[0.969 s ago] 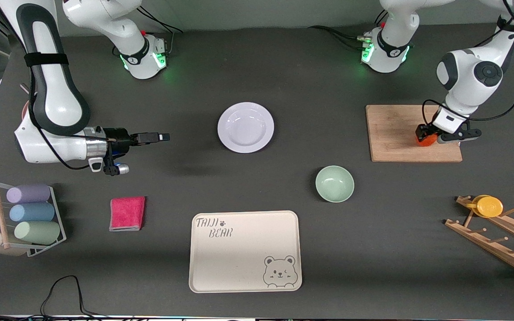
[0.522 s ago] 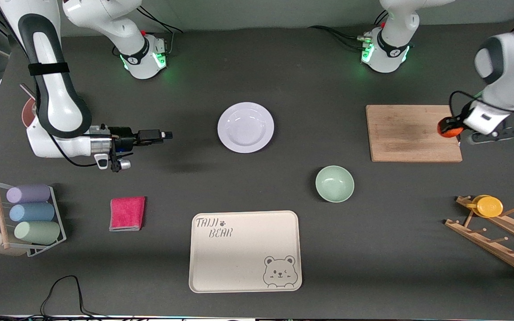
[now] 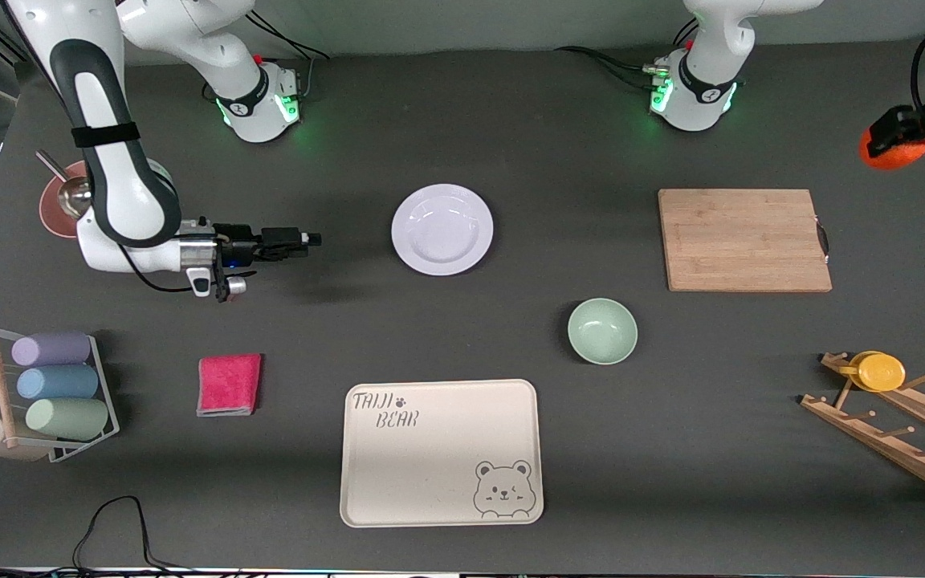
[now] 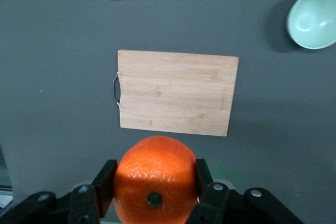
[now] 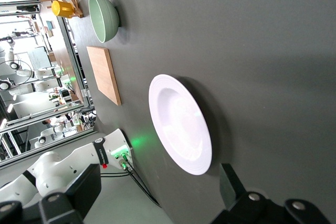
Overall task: Place orange and plate with both arms
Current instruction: 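Lift the orange with the left gripper and carry it over the plate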
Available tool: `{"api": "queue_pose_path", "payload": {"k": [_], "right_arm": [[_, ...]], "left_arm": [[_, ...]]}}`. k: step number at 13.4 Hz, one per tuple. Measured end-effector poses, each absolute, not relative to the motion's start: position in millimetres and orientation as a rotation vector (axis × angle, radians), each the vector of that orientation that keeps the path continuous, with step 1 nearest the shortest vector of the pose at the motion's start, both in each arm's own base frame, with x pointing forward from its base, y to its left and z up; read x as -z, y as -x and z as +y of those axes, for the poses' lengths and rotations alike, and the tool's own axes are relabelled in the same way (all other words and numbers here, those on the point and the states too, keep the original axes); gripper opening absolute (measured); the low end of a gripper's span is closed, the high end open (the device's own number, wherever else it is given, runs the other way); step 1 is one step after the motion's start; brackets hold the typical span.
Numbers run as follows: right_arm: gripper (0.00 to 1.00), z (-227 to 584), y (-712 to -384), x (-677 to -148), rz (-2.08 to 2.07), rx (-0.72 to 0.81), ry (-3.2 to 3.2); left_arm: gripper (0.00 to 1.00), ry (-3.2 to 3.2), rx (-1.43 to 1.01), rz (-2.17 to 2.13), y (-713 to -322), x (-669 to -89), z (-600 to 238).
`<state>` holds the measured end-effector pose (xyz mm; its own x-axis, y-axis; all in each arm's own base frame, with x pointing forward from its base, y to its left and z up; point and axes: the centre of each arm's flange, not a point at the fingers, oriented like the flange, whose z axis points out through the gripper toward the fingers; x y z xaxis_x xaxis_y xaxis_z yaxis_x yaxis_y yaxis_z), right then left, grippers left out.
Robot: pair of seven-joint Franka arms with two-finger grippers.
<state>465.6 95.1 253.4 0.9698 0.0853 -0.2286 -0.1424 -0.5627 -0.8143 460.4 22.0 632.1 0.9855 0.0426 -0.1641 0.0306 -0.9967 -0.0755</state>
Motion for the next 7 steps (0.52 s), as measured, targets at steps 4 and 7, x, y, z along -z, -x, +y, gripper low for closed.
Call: {"api": "queue_pose_path", "payload": {"k": [4, 7], "right_arm": [[1.00, 115, -448, -237, 0.033, -0.258, 2.125], [1.00, 122, -440, -230, 0.038, -0.263, 2.127]], "left_arm": [[0.65, 3.086, -0.255, -0.147, -466, -629, -70], [0.65, 3.061, -0.217, -0.254, -470, -603, -186]]}}
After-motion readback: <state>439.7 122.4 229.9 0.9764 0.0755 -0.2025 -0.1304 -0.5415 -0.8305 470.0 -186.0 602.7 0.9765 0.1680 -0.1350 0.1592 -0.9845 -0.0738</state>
